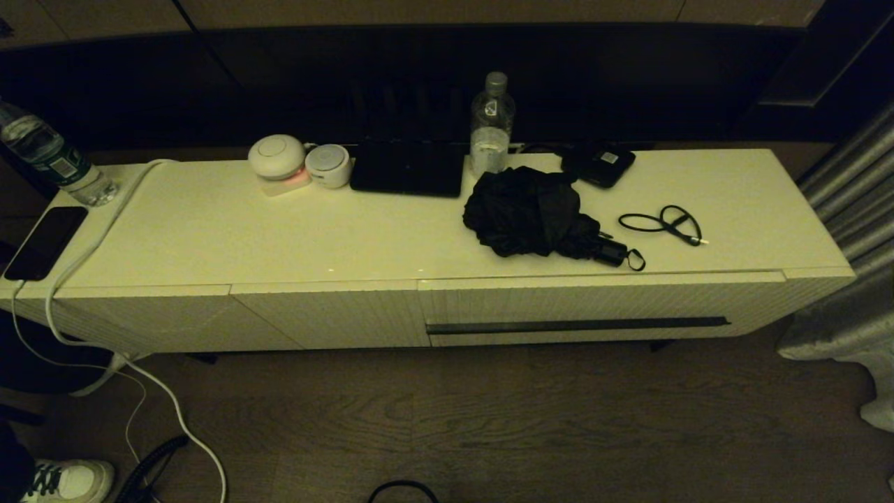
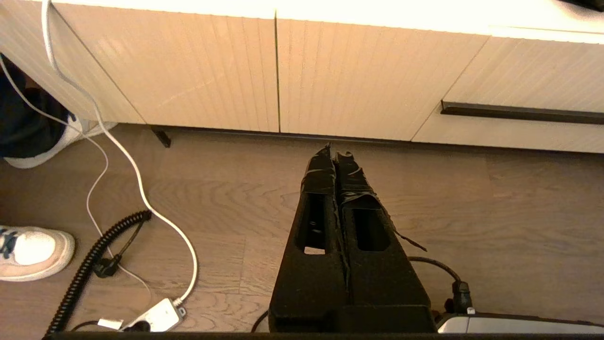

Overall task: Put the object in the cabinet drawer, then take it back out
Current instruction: Open the drawer

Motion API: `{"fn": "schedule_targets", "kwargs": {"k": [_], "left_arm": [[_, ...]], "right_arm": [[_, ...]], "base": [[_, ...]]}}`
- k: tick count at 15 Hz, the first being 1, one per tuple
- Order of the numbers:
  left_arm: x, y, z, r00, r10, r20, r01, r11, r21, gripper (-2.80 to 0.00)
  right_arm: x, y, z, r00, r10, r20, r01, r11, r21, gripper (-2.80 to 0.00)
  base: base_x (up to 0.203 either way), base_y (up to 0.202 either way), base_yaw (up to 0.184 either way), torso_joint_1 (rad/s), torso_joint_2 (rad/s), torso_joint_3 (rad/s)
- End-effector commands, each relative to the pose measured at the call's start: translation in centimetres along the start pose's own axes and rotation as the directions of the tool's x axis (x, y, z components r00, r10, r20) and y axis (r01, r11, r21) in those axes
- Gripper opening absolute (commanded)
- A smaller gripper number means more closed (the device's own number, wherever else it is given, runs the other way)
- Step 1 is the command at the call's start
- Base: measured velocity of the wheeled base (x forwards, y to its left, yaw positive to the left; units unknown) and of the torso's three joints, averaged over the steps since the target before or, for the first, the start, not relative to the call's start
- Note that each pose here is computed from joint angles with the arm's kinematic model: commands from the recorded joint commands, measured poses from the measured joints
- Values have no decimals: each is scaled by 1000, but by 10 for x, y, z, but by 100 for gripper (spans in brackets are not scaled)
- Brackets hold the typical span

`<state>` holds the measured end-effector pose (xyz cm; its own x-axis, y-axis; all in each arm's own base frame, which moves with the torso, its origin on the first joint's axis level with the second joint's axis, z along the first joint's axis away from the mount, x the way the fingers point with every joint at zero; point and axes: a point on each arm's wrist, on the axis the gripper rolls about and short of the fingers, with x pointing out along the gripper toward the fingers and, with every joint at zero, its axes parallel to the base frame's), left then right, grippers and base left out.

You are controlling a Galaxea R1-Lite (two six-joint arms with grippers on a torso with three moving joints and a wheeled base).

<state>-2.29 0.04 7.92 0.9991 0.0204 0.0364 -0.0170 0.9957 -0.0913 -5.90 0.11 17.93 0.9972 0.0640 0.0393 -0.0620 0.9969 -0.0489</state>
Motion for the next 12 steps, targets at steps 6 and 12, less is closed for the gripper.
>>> {"fn": "schedule_targets", "kwargs": {"k": [6, 12], "left_arm": [[0, 0, 0, 1000, 1, 2, -1, 1000, -1, -280], [0, 0, 0, 1000, 1, 2, -1, 1000, -1, -280]], "right_arm": [[97, -9, 85, 950, 52, -308, -242, 746, -621, -280], [180, -12, 67, 842, 20, -539, -527, 248, -813, -280]], "base": [[0, 0, 0, 0, 0, 0], [0, 0, 0, 0, 0, 0]]}}
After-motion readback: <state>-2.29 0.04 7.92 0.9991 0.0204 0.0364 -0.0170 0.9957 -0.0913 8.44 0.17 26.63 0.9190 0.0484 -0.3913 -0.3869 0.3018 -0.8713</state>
